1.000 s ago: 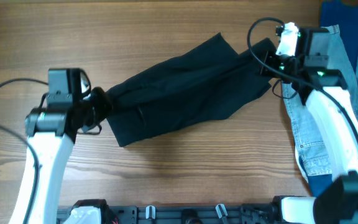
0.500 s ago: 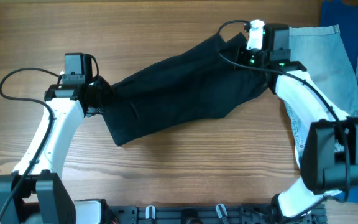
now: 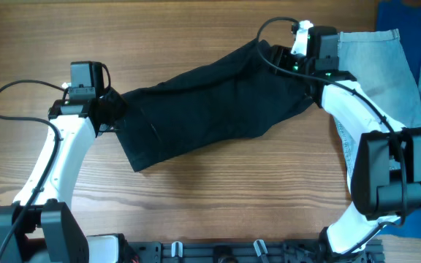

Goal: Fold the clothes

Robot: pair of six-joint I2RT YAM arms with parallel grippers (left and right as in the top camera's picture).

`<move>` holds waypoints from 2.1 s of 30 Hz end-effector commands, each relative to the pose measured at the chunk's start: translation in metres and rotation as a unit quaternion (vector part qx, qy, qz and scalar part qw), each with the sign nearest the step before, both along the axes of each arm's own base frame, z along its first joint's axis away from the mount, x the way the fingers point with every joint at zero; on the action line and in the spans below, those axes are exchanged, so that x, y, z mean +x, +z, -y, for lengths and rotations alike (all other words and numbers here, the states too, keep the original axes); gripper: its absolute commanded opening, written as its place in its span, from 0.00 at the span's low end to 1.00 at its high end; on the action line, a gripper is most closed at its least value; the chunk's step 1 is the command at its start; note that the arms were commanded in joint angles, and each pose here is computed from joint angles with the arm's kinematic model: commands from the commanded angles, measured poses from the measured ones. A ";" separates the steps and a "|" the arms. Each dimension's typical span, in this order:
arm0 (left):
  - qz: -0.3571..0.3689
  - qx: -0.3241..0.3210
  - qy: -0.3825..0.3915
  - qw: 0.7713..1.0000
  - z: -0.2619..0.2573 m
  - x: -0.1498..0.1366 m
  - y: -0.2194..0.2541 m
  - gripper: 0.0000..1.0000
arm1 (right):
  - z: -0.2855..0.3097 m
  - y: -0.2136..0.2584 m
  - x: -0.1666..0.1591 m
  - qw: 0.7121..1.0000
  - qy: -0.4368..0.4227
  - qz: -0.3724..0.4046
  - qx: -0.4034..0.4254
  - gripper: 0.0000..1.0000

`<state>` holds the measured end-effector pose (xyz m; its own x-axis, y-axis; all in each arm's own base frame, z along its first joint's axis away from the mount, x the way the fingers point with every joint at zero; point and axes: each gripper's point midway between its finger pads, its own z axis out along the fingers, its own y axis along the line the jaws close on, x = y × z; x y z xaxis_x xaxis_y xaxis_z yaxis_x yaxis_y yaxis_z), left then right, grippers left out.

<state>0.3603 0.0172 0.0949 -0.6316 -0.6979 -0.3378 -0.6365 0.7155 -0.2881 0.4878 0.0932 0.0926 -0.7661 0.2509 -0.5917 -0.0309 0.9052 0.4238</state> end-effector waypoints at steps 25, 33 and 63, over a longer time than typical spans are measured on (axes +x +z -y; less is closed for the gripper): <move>-0.115 -0.064 -0.052 0.990 0.049 -0.052 -0.017 0.28 | 0.092 -0.122 -0.190 0.855 -0.233 -0.446 -0.129 0.04; -0.115 -0.064 -0.052 0.990 0.049 -0.052 -0.017 0.29 | 0.091 -0.090 -0.213 0.840 -0.236 -0.457 -0.172 0.04; -0.096 -0.044 -0.044 0.993 0.041 -0.043 -0.015 0.55 | 0.004 -0.047 -0.048 0.988 0.066 -0.115 -0.079 0.12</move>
<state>0.3141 -0.0253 0.0782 -0.7375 -0.6630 -0.1283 -0.6260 0.7425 -0.2384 0.4288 0.0781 0.0573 -0.9102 0.0975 -0.4025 -0.0156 0.9632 0.2685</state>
